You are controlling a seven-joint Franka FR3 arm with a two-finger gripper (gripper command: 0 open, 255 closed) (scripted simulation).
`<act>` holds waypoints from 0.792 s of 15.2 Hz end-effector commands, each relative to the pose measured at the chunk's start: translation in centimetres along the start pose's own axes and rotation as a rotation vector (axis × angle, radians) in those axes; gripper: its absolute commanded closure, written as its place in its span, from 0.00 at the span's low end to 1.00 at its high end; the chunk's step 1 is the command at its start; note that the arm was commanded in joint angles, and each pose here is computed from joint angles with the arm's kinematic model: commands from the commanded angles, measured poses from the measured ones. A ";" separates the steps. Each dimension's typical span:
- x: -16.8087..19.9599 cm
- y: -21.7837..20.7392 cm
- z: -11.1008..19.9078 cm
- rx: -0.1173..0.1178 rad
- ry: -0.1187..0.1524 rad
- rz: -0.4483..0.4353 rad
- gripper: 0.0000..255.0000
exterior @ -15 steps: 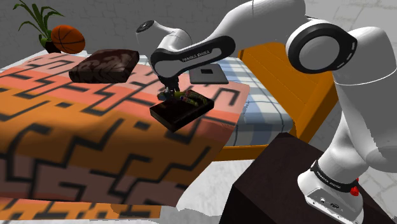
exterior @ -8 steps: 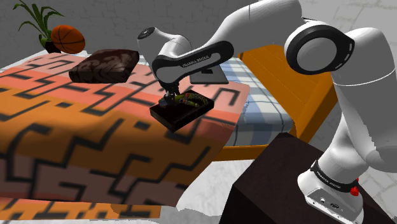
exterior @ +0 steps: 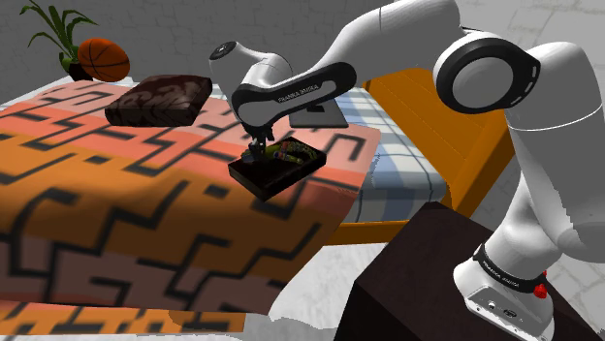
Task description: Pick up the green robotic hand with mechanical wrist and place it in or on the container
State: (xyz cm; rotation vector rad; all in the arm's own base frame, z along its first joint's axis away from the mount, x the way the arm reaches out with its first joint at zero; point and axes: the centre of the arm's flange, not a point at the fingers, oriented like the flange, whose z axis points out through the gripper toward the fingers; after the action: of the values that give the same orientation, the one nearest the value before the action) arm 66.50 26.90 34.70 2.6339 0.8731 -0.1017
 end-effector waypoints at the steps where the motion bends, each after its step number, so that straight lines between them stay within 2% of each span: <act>1: 0.0 0.0 0.0 0.000 0.000 0.000 0.00; 5: 0.0 0.0 -5.0 0.000 0.000 0.000 0.00; 12: 0.0 0.0 -5.0 0.000 0.000 0.000 0.00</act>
State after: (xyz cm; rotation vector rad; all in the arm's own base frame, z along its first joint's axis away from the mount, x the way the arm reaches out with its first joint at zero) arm 66.28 28.70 39.36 2.6339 0.8731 -0.1015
